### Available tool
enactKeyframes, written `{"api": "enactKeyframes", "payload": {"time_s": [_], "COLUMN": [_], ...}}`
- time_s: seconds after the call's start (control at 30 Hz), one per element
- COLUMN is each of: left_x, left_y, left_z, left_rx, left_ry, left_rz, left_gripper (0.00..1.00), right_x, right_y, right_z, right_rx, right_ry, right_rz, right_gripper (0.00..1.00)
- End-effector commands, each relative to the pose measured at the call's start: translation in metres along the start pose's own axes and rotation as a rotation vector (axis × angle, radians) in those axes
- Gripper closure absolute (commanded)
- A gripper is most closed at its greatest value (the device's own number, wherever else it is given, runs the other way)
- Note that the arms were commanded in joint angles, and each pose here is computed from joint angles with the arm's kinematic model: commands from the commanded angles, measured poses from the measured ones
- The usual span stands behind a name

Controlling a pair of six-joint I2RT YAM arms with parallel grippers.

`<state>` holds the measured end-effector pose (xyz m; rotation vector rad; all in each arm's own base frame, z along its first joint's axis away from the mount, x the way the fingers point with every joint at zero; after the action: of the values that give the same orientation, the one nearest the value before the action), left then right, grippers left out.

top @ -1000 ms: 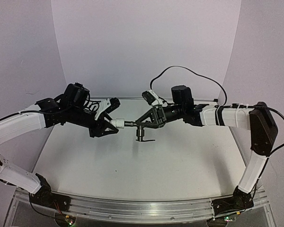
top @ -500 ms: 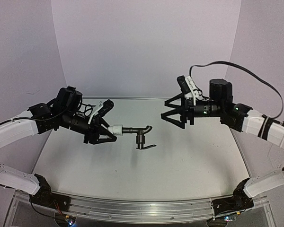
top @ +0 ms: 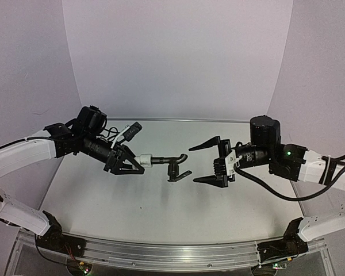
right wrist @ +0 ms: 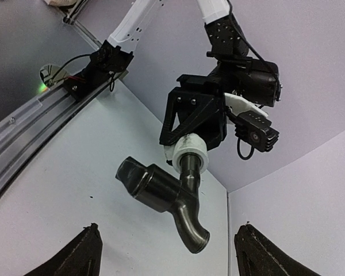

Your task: Install the water faucets

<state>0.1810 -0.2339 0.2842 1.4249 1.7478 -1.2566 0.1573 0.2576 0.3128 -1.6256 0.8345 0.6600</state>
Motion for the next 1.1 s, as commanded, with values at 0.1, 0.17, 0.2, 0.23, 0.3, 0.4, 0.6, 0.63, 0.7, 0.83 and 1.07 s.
{"api": "enactKeyframes", "payload": {"time_s": [0.1, 0.17, 0.2, 0.23, 0.3, 0.4, 0.6, 0.63, 0.7, 0.83, 1.07], "left_x": [-0.038, -0.038, -0.038, -0.038, -0.039, -0.039, -0.041, -0.041, -0.041, -0.045, -0.047], "left_y": [-0.010, -0.009, -0.008, -0.008, -0.007, -0.007, -0.007, -0.007, -0.004, 0.006, 0.013], "left_z": [-0.011, -0.011, -0.010, -0.010, -0.009, -0.008, -0.012, -0.014, -0.017, -0.021, -0.017], "left_rx": [0.064, 0.062, 0.063, 0.065, 0.071, 0.076, 0.020, 0.000, -0.086, -0.229, -0.245], "left_ry": [-0.102, -0.101, -0.101, -0.100, -0.099, -0.099, -0.101, -0.101, -0.092, -0.075, -0.082], "left_rz": [0.089, 0.086, 0.087, 0.084, 0.081, 0.081, 0.122, 0.132, 0.166, 0.202, 0.194], "left_gripper": [1.00, 1.00, 1.00, 1.00, 1.00, 1.00, 1.00, 1.00, 1.00, 1.00, 1.00], "right_x": [-0.004, -0.003, -0.002, -0.001, 0.001, 0.003, 0.004, 0.005, 0.003, 0.000, -0.002], "right_y": [-0.012, -0.015, -0.015, -0.015, -0.017, -0.020, -0.031, -0.033, -0.038, -0.044, -0.061], "right_z": [0.024, 0.032, 0.034, 0.035, 0.040, 0.047, 0.057, 0.059, 0.063, 0.066, 0.078], "right_rx": [-0.001, 0.025, 0.032, 0.040, 0.057, 0.055, 0.072, 0.070, 0.056, 0.025, -0.230], "right_ry": [-0.003, -0.022, -0.034, -0.041, -0.053, -0.047, -0.043, -0.047, -0.064, -0.096, -0.185], "right_rz": [-0.167, -0.159, -0.154, -0.153, -0.141, -0.110, 0.116, 0.199, 0.363, 0.664, 1.468], "right_gripper": [0.27, 0.31, 0.32, 0.32, 0.33, 0.39, 0.64, 0.71, 0.81, 0.99, 0.99]}}
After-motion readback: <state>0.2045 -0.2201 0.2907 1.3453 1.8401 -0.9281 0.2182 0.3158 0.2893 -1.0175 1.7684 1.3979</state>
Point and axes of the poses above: each gripper's point midway between its finger pads, its own z axis out along the fingers, its own y axis along the line the jaws close on, x = y × z, the point moved 9 cm from there along -z, back along the fingers, and after that the axes turned 13 degrees about z, right-handed, at the moved point
